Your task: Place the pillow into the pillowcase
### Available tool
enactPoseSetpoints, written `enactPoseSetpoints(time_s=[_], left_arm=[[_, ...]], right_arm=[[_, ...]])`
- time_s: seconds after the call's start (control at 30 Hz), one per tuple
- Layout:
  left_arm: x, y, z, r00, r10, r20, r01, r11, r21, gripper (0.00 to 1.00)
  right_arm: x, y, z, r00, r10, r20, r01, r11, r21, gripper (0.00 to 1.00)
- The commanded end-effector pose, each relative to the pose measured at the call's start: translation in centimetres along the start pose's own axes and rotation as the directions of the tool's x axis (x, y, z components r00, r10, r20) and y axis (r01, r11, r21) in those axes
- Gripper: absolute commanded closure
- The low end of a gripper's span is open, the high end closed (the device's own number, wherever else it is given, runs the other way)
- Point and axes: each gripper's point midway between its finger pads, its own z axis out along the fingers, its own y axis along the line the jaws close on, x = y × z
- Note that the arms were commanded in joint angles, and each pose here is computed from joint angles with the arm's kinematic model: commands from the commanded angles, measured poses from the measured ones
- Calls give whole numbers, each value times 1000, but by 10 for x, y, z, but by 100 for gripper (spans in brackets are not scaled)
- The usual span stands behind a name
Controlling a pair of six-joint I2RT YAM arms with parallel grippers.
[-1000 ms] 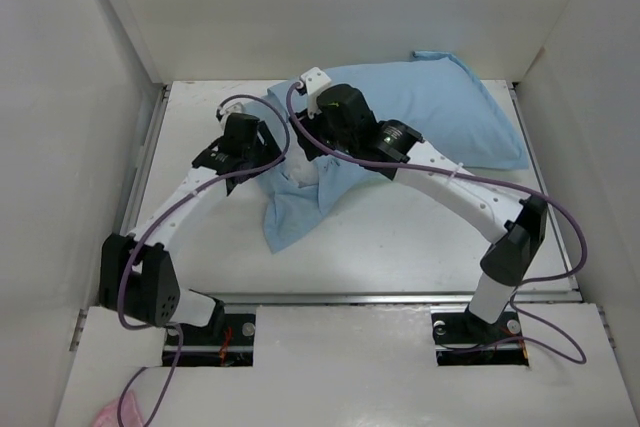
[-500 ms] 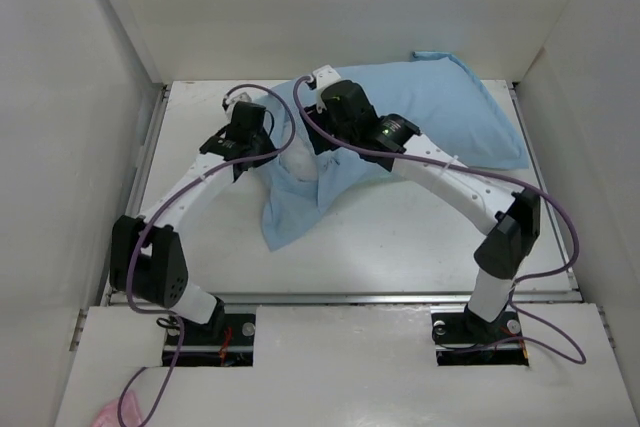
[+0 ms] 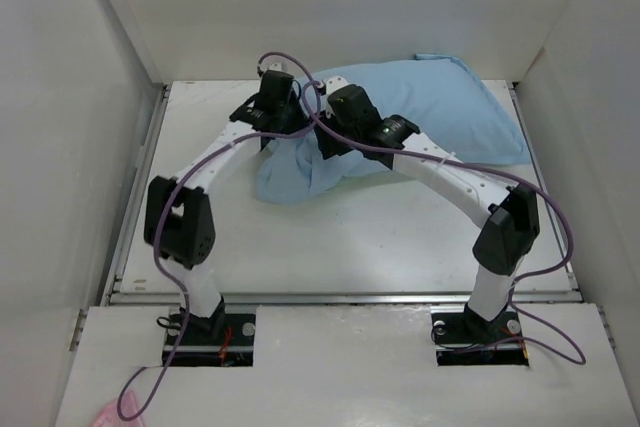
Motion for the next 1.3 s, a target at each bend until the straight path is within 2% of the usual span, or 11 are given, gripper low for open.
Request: enactPoseSetpoints(time_s=[0.0,0.23,0.47,0.63,0.87,0.9,0.97,1.13,1.17,1.23,1.27], left_arm=[[7,-15,21,998,6,-69,-5,1000,27,76],[-20,4,-31,997,15,74,-10,998,-65,0],[-32,19,-98,983,-18,181,35,995,-89,0],[-23,34,-109,981,-30,191,50,994,-101,0],[14,63,-89,994,-42,96,59,980,-188,16],[21,70,-83,996,-46,71,59,977,-204,21],[21,66,-77,996,-49,68,61,981,-182,31],[47,48,-40,997,-52,-61,47,996,-81,69],[49,39,-37,997,-44,-67,41,998,-56,77],[49,33,-29,996,-39,-74,35,998,-52,100],[47,31,-31,996,-39,-74,35,998,-52,100]], right_arm=[[-12,5,-7,999,1,40,1,999,-32,39],[-2,18,-6,999,-40,14,41,993,-113,39],[2,43,5,996,-83,14,84,980,-179,39],[3,29,34,999,-49,1,49,998,-29,45],[1,22,58,1000,9,5,-9,998,56,51],[0,12,55,1000,19,7,-20,993,115,64],[-2,7,50,1000,18,12,-20,990,138,73],[-18,13,17,998,23,52,-27,997,67,86],[-15,13,14,999,22,45,-25,998,59,100],[-26,17,0,996,32,78,-34,999,27,100],[-24,16,0,997,30,70,-32,999,29,100]])
